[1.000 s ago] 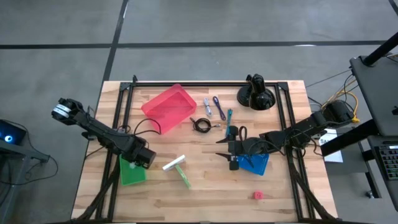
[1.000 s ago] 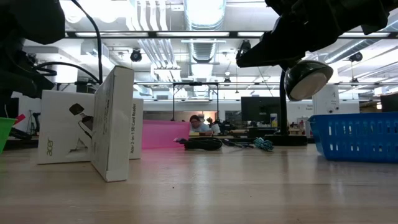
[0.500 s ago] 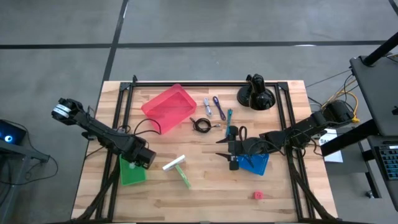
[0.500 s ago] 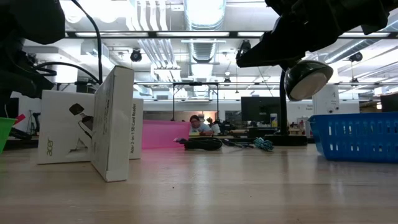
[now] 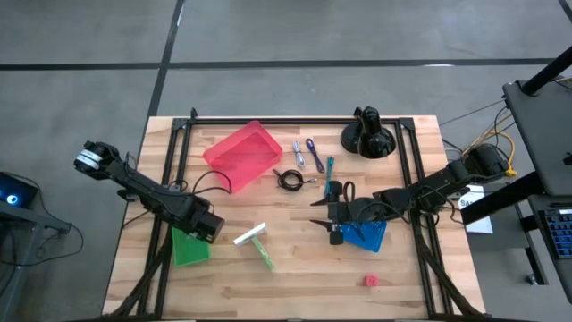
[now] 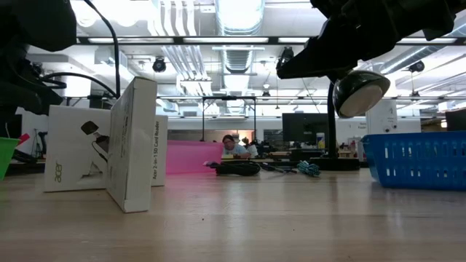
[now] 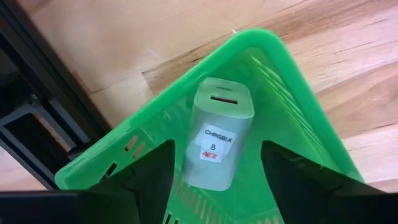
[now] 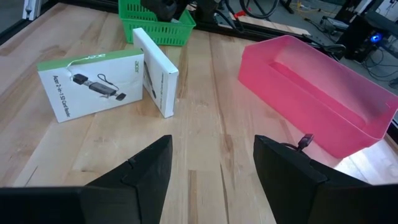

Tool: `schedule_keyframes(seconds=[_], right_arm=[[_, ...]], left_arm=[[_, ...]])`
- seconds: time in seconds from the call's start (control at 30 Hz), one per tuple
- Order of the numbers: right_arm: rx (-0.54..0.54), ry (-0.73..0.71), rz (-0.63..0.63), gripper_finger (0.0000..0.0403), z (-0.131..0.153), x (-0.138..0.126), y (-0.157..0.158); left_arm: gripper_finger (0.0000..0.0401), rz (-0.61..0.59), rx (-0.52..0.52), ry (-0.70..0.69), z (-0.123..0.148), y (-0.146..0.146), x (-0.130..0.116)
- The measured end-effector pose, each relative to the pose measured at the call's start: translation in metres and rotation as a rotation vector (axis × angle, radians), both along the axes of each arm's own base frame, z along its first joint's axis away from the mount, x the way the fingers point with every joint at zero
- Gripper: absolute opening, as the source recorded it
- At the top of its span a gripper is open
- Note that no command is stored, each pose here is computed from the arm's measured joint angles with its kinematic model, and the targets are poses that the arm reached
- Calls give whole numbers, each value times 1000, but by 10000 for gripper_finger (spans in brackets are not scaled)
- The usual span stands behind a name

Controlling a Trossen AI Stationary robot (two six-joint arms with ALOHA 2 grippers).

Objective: Pick and place items into bin
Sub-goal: Put the pink charger adapter into the green bin

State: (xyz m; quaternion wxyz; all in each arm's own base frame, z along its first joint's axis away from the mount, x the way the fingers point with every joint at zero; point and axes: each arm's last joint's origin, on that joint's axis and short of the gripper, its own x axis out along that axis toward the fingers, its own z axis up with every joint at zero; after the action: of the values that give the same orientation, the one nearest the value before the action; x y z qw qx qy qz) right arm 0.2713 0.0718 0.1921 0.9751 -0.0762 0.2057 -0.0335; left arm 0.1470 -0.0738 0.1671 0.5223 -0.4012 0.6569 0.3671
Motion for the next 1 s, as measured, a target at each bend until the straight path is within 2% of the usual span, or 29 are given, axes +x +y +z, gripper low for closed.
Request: schedule_keyframes(seconds=[0.13, 0.3, 0.53, 1.0], right_arm=[[0, 0, 0, 212, 0, 0, 0], [-1, 1, 0, 212, 0, 0, 0], [0, 0, 0, 212, 0, 0, 0], [0, 0, 0, 212, 0, 0, 0]], left_arm=[[226, 2, -18, 8, 0, -1, 0], [226, 8, -88, 42, 1, -2, -1], [226, 7, -101, 37, 3, -3, 0], [226, -23, -217, -40, 29, -8, 5]])
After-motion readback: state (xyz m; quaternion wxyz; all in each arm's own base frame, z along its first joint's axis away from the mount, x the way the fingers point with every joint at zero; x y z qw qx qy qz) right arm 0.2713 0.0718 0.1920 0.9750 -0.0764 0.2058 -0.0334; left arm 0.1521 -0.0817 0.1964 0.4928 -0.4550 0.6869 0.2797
